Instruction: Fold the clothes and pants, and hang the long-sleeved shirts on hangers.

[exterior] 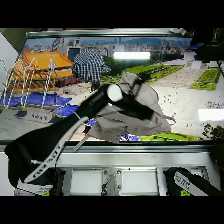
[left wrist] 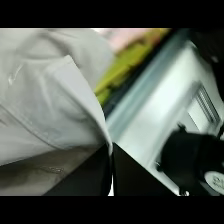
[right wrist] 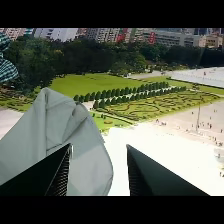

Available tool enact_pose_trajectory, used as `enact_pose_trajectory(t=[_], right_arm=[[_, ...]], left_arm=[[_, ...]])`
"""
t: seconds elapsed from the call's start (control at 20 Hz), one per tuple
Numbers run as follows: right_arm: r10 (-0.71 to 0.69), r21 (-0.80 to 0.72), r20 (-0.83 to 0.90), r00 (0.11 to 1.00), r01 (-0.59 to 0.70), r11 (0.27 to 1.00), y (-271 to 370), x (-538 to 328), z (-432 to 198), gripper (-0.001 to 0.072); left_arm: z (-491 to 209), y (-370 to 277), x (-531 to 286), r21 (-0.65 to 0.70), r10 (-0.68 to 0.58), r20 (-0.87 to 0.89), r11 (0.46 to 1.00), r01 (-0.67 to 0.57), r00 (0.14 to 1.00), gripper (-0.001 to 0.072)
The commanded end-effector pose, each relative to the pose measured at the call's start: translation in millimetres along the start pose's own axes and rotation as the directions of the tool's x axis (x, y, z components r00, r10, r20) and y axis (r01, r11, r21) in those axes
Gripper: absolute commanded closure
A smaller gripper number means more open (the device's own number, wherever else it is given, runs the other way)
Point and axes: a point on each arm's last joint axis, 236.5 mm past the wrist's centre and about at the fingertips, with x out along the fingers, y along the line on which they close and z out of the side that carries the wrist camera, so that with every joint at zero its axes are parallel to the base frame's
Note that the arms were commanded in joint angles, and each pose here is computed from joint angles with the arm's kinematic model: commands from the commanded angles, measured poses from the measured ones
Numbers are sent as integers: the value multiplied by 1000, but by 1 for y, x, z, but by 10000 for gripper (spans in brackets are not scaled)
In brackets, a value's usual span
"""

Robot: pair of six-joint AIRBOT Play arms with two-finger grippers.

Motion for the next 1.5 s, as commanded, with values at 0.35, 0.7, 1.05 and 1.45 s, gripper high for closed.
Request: enact_pose_trajectory(t=[0.35, 0.7, 1.05, 1.45], right_arm=[[5, -10, -47, 999, -5, 1000, 4, -5, -12, 340], [27, 84, -181, 983, -12, 996, 0, 20, -67, 340], [52, 124, -262, 964, -20, 992, 0, 34, -104, 341], [108, 175, -387, 916, -42, 984, 15, 31, -163, 342]], left_arm=[[-7, 68, -50, 75, 525, -18, 849, -522, 851, 149], [-43, 249, -83, -523, 532, -193, 655, -545, 824, 149], [-46, 262, -52, -619, 443, -196, 636, -461, 875, 150], [-49, 265, -45, -606, 435, -204, 647, -462, 877, 692]])
